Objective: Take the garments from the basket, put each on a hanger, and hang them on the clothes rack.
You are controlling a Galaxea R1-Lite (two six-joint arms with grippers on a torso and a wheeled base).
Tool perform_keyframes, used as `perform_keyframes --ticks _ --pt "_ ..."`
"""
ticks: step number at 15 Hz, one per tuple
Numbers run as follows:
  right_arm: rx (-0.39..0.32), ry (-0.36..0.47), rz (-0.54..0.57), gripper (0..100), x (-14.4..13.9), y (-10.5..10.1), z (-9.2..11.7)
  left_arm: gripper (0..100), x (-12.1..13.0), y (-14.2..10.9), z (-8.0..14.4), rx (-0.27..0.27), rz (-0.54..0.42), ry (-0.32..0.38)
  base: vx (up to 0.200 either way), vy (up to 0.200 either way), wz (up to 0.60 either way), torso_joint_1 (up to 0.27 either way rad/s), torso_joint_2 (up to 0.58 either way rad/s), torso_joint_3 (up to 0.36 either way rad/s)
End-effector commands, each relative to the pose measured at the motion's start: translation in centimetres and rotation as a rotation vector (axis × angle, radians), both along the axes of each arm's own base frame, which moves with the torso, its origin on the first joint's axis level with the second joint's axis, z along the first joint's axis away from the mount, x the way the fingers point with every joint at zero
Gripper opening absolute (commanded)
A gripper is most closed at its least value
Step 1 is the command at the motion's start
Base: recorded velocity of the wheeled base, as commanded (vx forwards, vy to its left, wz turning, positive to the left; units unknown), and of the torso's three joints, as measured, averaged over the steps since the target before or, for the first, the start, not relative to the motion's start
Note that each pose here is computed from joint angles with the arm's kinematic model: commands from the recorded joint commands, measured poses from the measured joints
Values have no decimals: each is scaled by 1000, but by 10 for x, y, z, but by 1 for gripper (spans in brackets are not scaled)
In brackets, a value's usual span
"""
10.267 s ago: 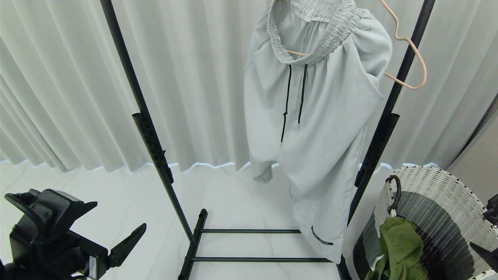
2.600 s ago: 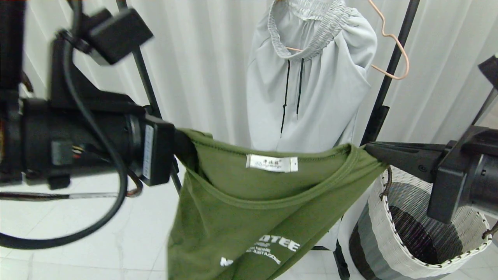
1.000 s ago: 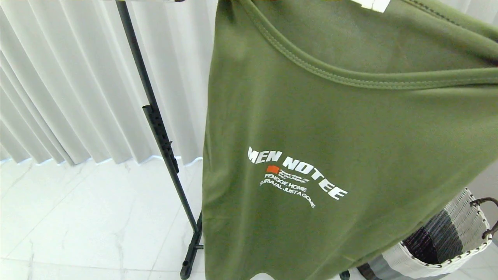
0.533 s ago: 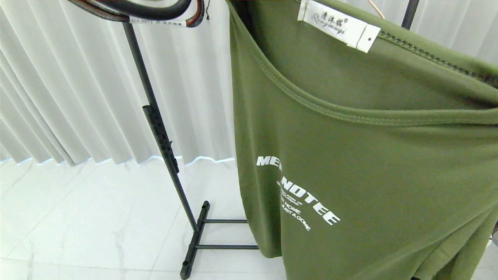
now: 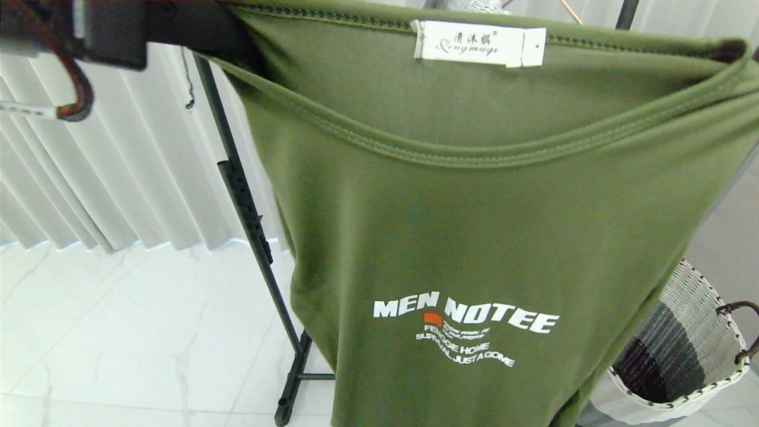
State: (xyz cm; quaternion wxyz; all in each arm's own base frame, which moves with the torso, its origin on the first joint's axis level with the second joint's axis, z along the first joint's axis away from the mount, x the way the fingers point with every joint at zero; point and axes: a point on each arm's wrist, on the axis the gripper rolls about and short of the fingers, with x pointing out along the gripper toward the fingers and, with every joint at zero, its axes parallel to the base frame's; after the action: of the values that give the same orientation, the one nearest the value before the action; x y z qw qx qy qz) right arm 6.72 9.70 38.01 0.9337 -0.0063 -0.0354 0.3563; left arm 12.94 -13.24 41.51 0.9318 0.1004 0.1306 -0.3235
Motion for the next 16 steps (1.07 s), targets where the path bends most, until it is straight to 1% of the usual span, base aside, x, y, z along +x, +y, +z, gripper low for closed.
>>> perform_keyframes --ticks 1,2,3,4,5,6,9,11,12,13,14,15,16 --pt "2 -6 -67 0 30 28 -3 0 -22 17 5 -23 -28 -21 0 0 0 0 0 0" --pt "18 -18 -78 0 37 36 -2 0 -27 17 4 -19 -54 -17 0 0 0 0 0 0" --pt "40 -32 -88 0 46 44 0 0 -40 17 4 -27 -123 -22 0 0 0 0 0 0" --pt "50 -39 -87 0 48 46 4 0 -51 16 5 -34 -184 -26 0 0 0 0 0 0" --pt "55 -43 -90 0 50 48 7 0 -57 18 6 -40 -218 -31 0 0 0 0 0 0" --pt "56 -45 -89 0 52 49 8 0 -60 18 7 -45 -232 -34 0 0 0 0 0 0" --pt "54 -50 -63 0 53 46 9 0 -63 22 9 -56 -235 -43 0 0 0 0 0 0" --pt "60 -58 -66 0 50 42 11 0 -62 21 8 -53 -234 -44 0 0 0 0 0 0" --pt "54 -61 -67 0 47 38 12 0 -60 18 8 -39 -236 -54 0 0 0 0 0 0" --pt "44 -56 -67 0 44 34 12 0 -56 14 6 6 -236 -79 0 0 0 0 0 0" --pt "38 -53 -67 0 40 30 13 0 -42 9 4 48 -187 -105 0 0 0 0 0 0" --pt "37 -50 -70 0 38 26 12 0 -29 9 4 72 -130 -133 0 0 0 0 0 0" --pt "37 -50 -71 0 37 25 11 0 -25 8 4 77 -117 -146 0 0 0 0 0 0"
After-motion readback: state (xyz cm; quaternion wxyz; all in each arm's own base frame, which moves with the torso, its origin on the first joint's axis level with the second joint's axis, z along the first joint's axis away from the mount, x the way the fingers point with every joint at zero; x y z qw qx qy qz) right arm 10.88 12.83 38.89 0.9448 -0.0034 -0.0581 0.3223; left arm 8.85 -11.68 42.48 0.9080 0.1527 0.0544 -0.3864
